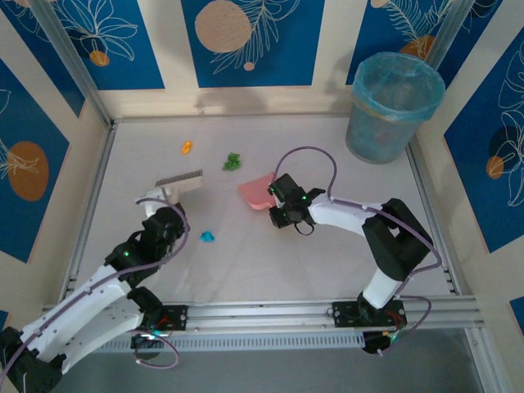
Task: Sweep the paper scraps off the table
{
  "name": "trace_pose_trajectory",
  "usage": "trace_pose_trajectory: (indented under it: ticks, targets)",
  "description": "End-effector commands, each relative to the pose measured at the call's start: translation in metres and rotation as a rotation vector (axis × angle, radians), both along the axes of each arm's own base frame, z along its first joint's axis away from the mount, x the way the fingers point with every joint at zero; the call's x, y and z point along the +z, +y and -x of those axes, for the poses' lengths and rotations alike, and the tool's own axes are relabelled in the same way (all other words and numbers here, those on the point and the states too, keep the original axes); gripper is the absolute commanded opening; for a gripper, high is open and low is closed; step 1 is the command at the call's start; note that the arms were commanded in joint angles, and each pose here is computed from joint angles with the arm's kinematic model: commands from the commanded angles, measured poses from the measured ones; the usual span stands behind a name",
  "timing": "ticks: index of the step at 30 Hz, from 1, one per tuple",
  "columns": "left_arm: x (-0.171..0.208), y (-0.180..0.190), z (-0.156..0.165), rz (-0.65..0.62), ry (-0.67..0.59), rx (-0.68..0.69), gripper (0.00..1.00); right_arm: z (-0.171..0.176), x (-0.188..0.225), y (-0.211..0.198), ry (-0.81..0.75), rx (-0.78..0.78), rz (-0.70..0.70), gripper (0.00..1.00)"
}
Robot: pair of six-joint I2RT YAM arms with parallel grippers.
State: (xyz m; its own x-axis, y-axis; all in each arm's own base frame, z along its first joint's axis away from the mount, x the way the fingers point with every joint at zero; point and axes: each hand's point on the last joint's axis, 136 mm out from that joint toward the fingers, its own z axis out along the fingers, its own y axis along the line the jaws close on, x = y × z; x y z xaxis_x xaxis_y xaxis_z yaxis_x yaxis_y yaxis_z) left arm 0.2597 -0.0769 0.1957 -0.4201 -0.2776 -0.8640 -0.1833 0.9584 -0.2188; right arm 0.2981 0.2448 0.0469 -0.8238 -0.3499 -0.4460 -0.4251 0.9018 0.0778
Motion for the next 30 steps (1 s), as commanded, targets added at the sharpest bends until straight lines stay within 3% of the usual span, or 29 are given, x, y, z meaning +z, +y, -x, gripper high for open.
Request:
trace_pose_trajectory:
  ticks: [1, 7, 14, 22, 30]
  targets:
    - [0.028, -0.017, -0.023, 0.036, -0.039, 0.01, 0.0, 0.0, 0.003, 0.01, -0.019, 0.05, 0.017, 0.0]
    - [0.057, -0.057, -0.069, 0.055, -0.058, -0.016, 0.0, 0.002, -0.002, 0.011, -0.023, 0.068, 0.076, 0.0]
    - [0.063, -0.1, -0.129, -0.004, 0.046, -0.056, 0.0, 0.003, -0.001, 0.015, -0.018, 0.075, 0.066, 0.0]
    - [0.021, -0.117, -0.191, -0.015, 0.346, -0.099, 0.0, 0.004, -0.001, 0.019, -0.008, 0.081, 0.054, 0.0]
    - [-0.005, -0.137, -0.197, 0.005, 0.439, -0.18, 0.0, 0.004, -0.007, 0.02, 0.002, 0.086, 0.072, 0.0]
